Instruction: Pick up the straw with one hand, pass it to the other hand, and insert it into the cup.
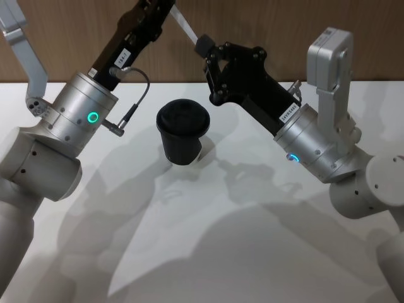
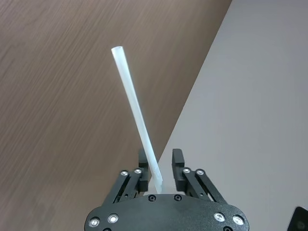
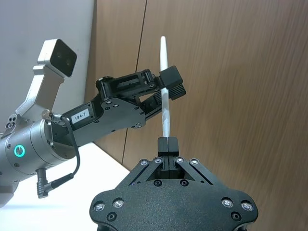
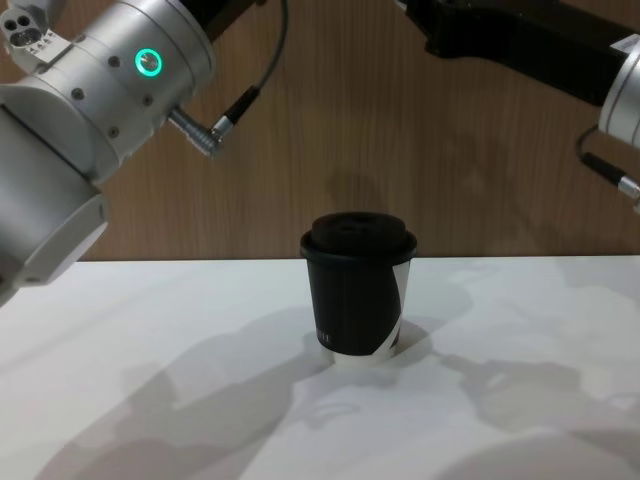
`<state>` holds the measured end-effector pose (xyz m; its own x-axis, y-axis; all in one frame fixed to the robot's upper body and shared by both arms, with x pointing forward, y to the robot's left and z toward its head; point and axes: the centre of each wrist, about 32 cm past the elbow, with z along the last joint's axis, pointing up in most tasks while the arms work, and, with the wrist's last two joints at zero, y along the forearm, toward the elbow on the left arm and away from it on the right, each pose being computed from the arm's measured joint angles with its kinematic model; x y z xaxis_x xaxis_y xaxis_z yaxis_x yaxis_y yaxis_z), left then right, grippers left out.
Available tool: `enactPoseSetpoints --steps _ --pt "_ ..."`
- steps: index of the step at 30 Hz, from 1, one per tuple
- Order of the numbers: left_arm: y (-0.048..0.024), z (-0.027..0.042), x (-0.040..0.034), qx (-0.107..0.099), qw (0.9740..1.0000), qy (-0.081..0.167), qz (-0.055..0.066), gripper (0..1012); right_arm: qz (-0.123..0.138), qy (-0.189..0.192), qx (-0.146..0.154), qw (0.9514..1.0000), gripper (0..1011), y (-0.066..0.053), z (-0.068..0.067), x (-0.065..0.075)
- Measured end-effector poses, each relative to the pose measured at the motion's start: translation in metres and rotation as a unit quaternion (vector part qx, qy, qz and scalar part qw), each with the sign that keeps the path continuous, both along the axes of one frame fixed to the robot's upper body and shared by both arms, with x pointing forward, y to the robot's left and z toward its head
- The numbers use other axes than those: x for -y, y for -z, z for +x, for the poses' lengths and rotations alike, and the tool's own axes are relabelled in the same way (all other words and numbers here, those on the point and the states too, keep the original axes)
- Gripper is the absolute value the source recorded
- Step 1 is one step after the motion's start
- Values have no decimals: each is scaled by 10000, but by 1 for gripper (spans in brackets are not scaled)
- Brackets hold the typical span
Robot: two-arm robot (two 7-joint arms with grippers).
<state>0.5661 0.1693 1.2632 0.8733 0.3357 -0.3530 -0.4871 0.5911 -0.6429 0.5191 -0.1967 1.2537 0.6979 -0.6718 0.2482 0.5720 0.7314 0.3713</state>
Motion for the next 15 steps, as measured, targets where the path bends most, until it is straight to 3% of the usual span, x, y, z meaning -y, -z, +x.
enactPoseSetpoints --steps 8,15 --pt "-8 15 -8 45 10000 3 -15 80 0 0 0 10000 1 0 0 0" --pt "-12 26 -8 62 10000 3 -20 25 0 0 -1 10000 34 0 0 0"
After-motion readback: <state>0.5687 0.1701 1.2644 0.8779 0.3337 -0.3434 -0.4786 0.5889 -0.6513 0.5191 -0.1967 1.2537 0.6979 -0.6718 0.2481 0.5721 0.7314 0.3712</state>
